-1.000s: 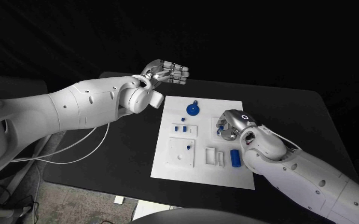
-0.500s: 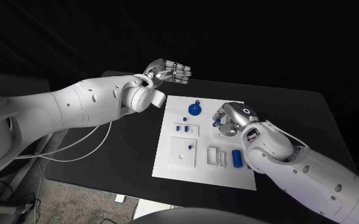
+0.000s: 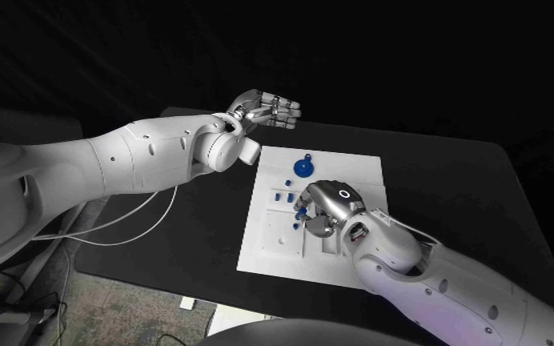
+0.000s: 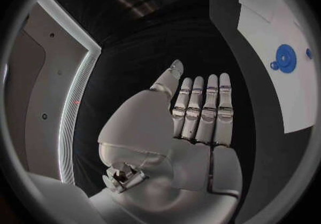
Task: Assemble the parts on the task board
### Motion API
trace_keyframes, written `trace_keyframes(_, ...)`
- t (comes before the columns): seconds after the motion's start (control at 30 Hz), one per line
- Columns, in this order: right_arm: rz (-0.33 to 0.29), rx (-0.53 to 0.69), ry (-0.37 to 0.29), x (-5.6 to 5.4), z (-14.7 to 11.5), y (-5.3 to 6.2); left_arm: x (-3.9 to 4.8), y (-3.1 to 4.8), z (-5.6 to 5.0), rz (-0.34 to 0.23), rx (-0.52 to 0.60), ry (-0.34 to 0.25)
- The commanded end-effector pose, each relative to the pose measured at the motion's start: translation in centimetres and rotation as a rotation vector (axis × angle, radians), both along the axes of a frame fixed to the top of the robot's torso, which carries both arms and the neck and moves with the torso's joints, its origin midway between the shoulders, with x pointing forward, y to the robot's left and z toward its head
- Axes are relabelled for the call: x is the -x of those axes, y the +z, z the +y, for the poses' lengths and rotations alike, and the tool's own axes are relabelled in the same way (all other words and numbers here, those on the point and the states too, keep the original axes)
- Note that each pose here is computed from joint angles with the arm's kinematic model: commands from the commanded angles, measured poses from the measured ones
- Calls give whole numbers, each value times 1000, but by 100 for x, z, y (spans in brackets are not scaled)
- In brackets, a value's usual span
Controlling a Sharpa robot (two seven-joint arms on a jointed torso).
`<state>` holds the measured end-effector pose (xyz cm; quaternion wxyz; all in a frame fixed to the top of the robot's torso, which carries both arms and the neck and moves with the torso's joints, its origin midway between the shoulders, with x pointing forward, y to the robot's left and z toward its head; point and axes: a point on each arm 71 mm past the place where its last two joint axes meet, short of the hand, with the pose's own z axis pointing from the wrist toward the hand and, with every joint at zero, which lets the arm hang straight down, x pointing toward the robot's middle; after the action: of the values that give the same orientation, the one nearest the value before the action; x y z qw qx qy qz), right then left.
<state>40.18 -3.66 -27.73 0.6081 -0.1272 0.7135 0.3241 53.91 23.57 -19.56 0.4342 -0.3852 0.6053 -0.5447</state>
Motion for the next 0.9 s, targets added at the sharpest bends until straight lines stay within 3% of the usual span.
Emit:
trace_keyframes(0.03,-6,8,59,83,120,-28,0,12,-31,-9,4,-5)
trace_keyframes(0.43,33,36,119,248,316,-203,2,0,-95,-6,6,-19)
trace_keyframes(0.9,40,68,118,270,341,-362,11,-11,-95,-3,4,-20)
